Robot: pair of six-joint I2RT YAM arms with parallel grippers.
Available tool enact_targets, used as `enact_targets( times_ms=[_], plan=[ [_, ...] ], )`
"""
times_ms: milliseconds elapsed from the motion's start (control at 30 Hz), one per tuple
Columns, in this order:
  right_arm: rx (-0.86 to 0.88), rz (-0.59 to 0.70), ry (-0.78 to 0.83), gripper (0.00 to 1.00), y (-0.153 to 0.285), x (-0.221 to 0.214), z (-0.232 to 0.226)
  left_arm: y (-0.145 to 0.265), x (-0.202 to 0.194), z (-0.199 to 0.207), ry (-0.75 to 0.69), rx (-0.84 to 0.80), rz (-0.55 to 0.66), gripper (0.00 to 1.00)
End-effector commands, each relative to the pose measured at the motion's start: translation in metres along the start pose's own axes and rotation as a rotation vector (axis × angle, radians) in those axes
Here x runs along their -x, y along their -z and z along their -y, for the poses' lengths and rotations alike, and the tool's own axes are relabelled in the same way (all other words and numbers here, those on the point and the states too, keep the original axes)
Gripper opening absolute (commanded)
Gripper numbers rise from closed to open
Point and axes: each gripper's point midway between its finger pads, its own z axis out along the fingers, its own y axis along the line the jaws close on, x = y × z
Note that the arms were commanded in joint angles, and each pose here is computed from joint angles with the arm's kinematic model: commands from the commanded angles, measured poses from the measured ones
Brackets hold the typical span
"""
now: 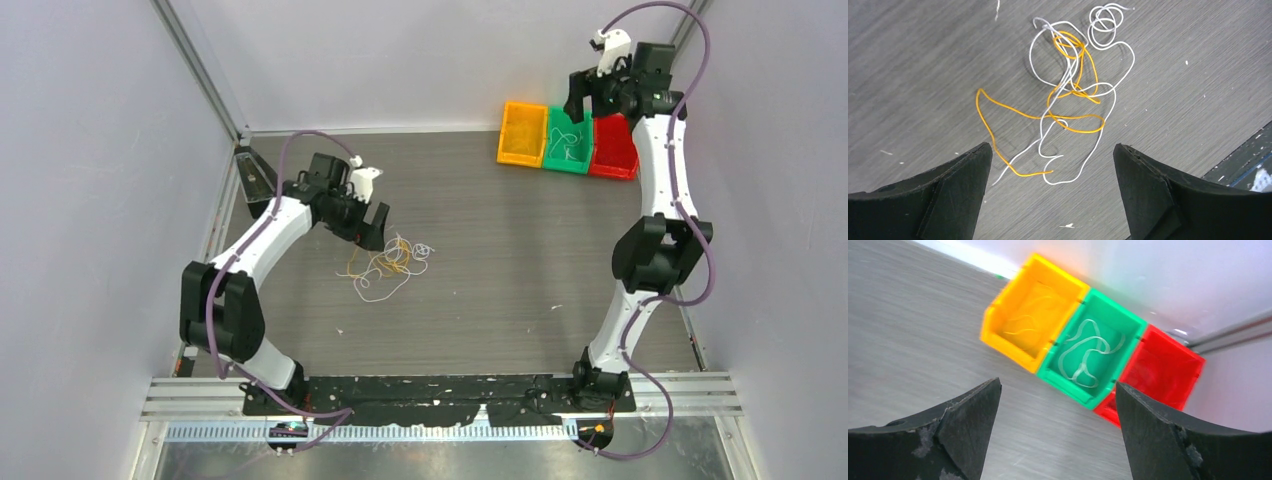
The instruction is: Untangle the cables
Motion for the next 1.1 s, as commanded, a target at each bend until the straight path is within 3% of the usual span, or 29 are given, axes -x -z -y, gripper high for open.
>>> enact_targets(
  times_ms=[0, 200, 500, 700, 900, 1067],
  plan=[
    [0.323, -0.081, -0.132, 0.86, 0.021, -0.015, -0.092, -0.012, -0.01, 0.004, 0.065, -0.041, -0.015, 0.93],
    [0.628, -0.259, -0.148, 0.78, 0.024, -0.07, -0.236, -0.026, -0.025, -0.004, 0.128, -0.037, -0.062, 0.89],
    [0.847, -0.398, -0.078, 0.72, 0.016, -0.114, -0.386, -0.037, -0.041, -0.011, 0.269, -0.096, -0.1, 0.81],
    [0.84, -0.481, -0.02, 0.72, -0.005, -0.151, -0.433, -0.045, -0.037, -0.006, 0.307, -0.134, -0.075, 0.81],
    [0.804, -0.529, 0.034, 0.68, -0.019, -0.178, -0.448, -0.058, -0.034, -0.002, 0.355, -0.163, -0.075, 0.8],
    [0.719, -0.567, 0.07, 0.5, -0.031, -0.199, -0.438, -0.076, -0.036, 0.001, 0.343, -0.14, -0.105, 0.74]
  ],
)
